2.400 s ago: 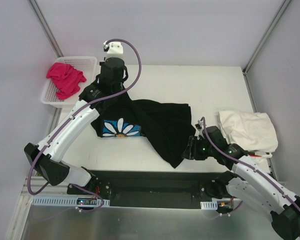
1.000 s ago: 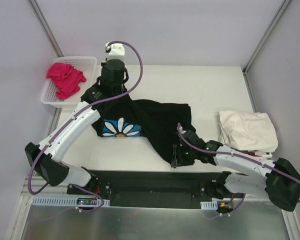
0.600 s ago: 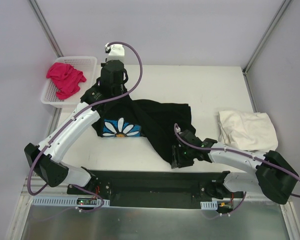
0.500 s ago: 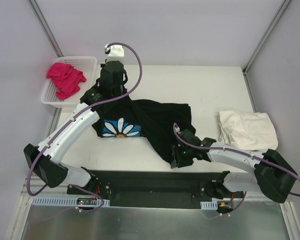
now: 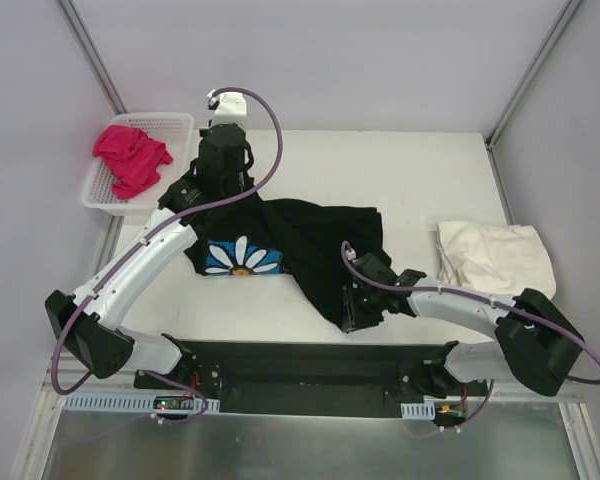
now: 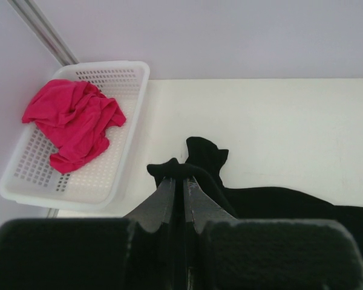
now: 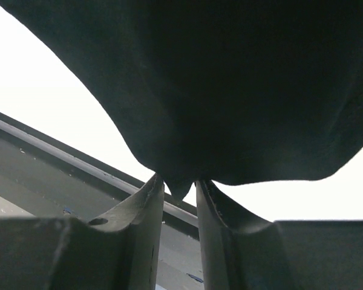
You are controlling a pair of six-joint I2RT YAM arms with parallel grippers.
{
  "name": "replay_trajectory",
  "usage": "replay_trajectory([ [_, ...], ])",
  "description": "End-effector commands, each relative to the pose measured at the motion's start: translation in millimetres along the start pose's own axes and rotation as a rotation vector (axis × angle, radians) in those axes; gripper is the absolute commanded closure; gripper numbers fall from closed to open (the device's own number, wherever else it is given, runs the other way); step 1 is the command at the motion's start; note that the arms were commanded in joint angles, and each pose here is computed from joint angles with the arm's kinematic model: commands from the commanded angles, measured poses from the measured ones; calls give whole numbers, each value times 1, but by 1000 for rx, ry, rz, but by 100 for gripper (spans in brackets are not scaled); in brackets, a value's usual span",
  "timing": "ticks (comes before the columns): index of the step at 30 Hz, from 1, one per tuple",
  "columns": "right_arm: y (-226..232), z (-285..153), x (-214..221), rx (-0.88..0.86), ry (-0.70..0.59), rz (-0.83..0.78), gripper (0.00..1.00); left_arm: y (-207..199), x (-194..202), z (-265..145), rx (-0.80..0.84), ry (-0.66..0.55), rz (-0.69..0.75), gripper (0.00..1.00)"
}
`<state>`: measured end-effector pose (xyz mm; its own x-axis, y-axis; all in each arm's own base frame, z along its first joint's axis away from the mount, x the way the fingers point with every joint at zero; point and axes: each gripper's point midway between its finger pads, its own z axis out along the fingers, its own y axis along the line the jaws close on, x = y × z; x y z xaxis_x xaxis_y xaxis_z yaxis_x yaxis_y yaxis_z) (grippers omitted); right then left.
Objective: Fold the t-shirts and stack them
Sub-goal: Flatten out the tshirt
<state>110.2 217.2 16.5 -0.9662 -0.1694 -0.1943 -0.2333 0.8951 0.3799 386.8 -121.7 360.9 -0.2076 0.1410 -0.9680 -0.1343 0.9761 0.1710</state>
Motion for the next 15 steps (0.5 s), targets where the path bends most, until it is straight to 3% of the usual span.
replay_trajectory([
  [1,-2,1,-22,19,-56,-12,71,10,-21,-7,-7,-65,-57,100],
  [5,-10,0,-28,30,-64,7,77,12,-21,-8,-11,-67,-56,100],
  [10,-28,-9,-43,49,-106,65,98,14,-21,-8,-19,-70,-54,100],
  [15,-58,-26,-64,113,-171,147,99,14,-20,-8,-18,-70,-51,100],
])
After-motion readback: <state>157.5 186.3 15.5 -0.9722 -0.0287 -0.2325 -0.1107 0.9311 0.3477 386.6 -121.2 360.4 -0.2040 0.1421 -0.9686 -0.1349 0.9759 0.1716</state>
